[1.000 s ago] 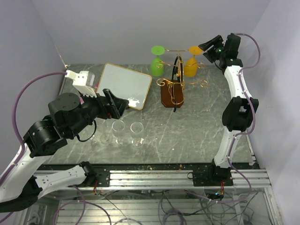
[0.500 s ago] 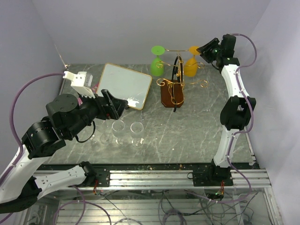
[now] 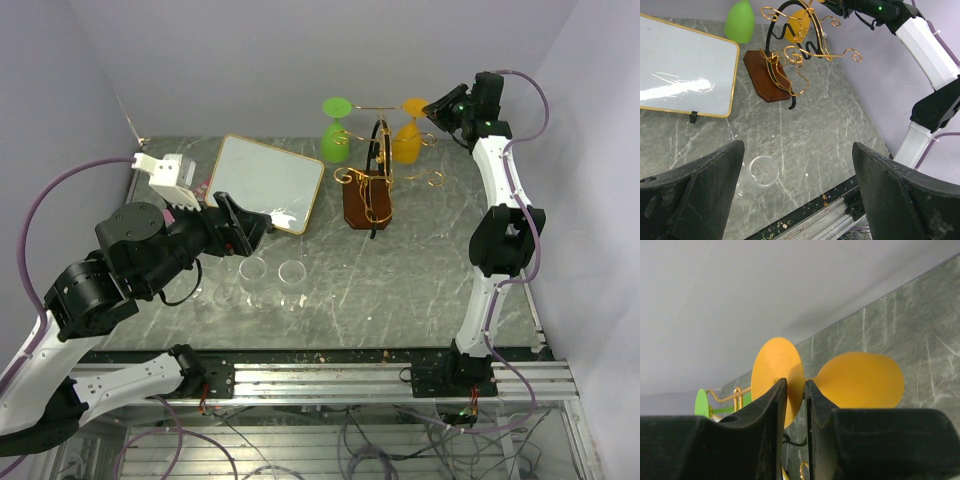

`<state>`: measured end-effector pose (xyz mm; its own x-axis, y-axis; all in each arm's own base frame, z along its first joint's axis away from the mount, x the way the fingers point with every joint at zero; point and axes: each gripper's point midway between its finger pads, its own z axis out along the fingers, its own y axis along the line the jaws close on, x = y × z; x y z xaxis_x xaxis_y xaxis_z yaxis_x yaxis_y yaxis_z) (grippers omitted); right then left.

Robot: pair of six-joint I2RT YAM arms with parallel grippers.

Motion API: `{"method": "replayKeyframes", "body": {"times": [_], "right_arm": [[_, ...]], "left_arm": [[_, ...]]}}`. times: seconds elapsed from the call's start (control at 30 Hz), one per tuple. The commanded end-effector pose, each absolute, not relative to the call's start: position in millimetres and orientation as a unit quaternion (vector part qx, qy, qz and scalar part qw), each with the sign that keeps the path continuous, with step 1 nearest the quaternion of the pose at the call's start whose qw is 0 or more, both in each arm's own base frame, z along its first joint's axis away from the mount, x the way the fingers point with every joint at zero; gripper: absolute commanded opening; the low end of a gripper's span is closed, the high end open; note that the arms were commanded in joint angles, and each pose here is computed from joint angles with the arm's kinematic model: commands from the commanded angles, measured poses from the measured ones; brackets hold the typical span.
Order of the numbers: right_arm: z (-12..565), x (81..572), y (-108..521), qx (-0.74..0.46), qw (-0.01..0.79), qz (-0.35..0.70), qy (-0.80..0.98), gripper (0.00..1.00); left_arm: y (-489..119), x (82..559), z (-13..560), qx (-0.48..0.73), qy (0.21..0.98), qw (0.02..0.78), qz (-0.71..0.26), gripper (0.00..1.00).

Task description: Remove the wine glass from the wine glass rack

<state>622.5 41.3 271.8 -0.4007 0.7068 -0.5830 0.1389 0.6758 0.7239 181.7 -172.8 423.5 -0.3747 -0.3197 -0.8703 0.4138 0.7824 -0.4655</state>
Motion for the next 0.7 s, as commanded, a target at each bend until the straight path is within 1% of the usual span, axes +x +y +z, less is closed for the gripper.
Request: {"method": "replayKeyframes", "body": {"times": [0.0,0.13,0.47,0.67], "right_arm": [[275.6,626.3,39.6,0.266,0.483,0.295,0.781,0.19],[278.9,625.7,38.6,0.267,0.484,0.292,0.780,0.15],[292.5,622.9,35.8,0.270,0.494,0.288,0.775,0.11],[302.5,622.6,37.7,0.276,0.499,0.301,0.764,0.03]], "left_arm": [[-174.0,180.4,428.7,0.028,0.754,0.562,-0.340,0.99],[-173.6,180.4,428.9,0.029,0.753,0.562,-0.340,0.99],[-175.1,179.6,430.1,0.031,0.752,0.562,-0.344,0.99],[-174.2,179.7,430.0,0.030,0.753,0.562,-0.342,0.99]]}}
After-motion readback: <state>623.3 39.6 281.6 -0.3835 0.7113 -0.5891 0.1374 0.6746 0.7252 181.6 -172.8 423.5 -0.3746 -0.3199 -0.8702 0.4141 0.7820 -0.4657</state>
